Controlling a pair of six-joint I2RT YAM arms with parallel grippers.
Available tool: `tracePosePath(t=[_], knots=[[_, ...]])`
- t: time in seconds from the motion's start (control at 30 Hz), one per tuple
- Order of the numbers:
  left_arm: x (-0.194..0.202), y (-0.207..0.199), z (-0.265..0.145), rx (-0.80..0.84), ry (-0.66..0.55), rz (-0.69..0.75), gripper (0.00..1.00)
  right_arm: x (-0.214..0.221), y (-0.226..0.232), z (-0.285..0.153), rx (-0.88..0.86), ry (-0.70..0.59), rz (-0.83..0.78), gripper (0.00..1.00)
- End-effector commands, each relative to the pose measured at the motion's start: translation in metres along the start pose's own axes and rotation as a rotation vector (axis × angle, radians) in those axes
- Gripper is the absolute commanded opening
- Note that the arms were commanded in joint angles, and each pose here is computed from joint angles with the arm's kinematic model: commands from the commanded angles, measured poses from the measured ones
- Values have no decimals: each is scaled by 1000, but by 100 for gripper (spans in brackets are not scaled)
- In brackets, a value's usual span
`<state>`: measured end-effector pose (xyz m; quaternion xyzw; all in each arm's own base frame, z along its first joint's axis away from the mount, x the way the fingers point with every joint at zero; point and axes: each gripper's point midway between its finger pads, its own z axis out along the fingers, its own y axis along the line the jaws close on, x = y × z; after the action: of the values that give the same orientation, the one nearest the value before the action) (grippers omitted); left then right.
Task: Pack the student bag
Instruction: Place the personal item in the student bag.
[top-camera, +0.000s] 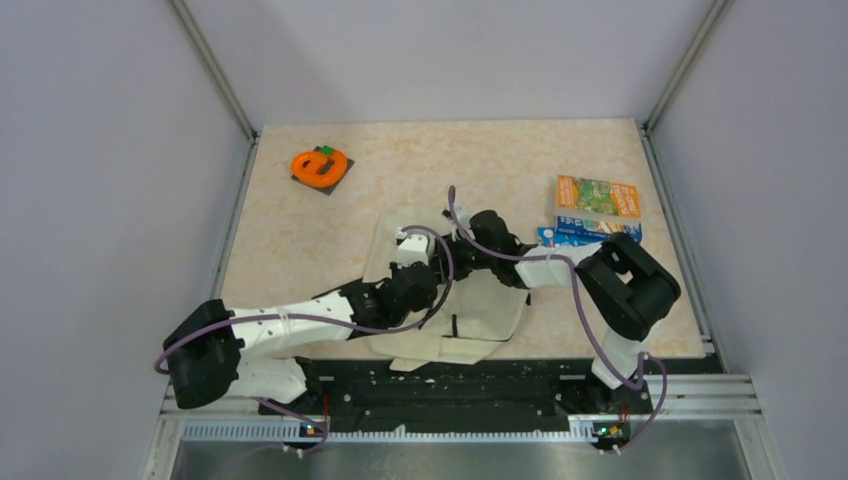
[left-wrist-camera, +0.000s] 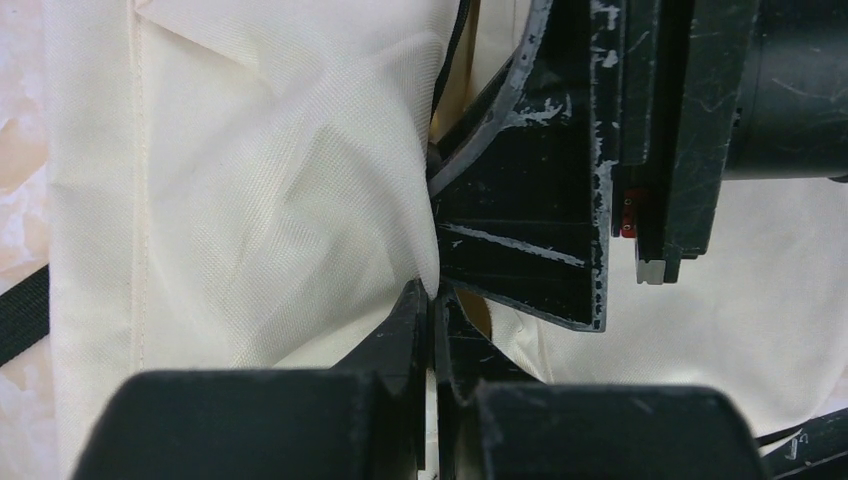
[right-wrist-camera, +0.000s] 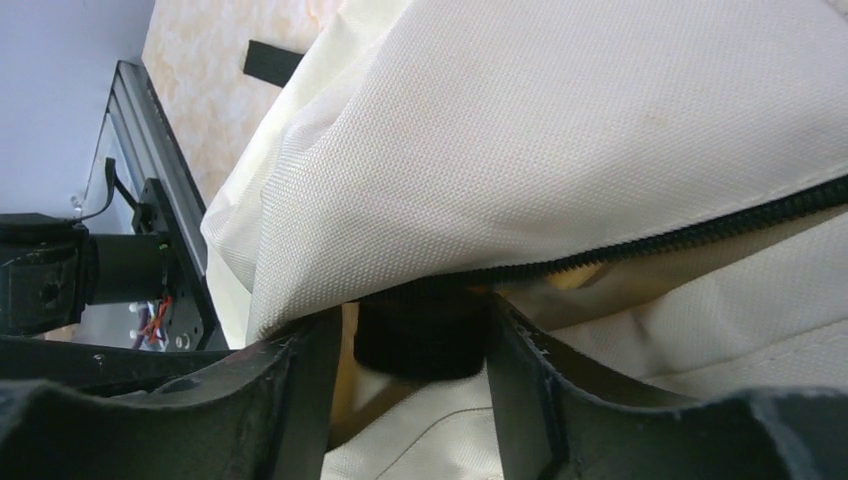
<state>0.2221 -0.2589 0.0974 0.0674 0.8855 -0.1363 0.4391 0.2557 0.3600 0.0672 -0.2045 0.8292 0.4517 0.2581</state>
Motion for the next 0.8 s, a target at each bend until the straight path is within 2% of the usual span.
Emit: tracePosePath(t=[0.0, 0.17, 0.4, 0.43, 0.5, 0.6, 0.63, 0.7, 0.77], knots=[[-19, -15, -8, 70, -42, -88, 0, -38, 30, -13, -69, -129, -92, 57], [-21, -10, -11, 64, -44, -92, 0, -31, 24, -23, -17, -116, -102, 65], [-21, -4, -13, 45, -37, -67, 2, -30, 21, -40, 42, -135, -115, 63], [-20, -3, -14, 41, -34, -59, 6, -30, 23, -44, 44, -140, -119, 63], [-20, 0, -16, 37, -28, -39, 21, -33, 26, -55, 59, -164, -132, 64], [-19, -1, -24, 73, -23, -10, 56, -35, 23, -72, 120, -203, -132, 65], [-18, -3, -27, 96, -17, -2, 63, -35, 21, -79, 146, -217, -130, 66], [-13, -9, -34, 161, 3, 23, 70, -35, 18, -90, 187, -242, -124, 67], [-4, -17, -39, 236, 34, 50, 73, -30, 15, -100, 209, -259, -121, 67]])
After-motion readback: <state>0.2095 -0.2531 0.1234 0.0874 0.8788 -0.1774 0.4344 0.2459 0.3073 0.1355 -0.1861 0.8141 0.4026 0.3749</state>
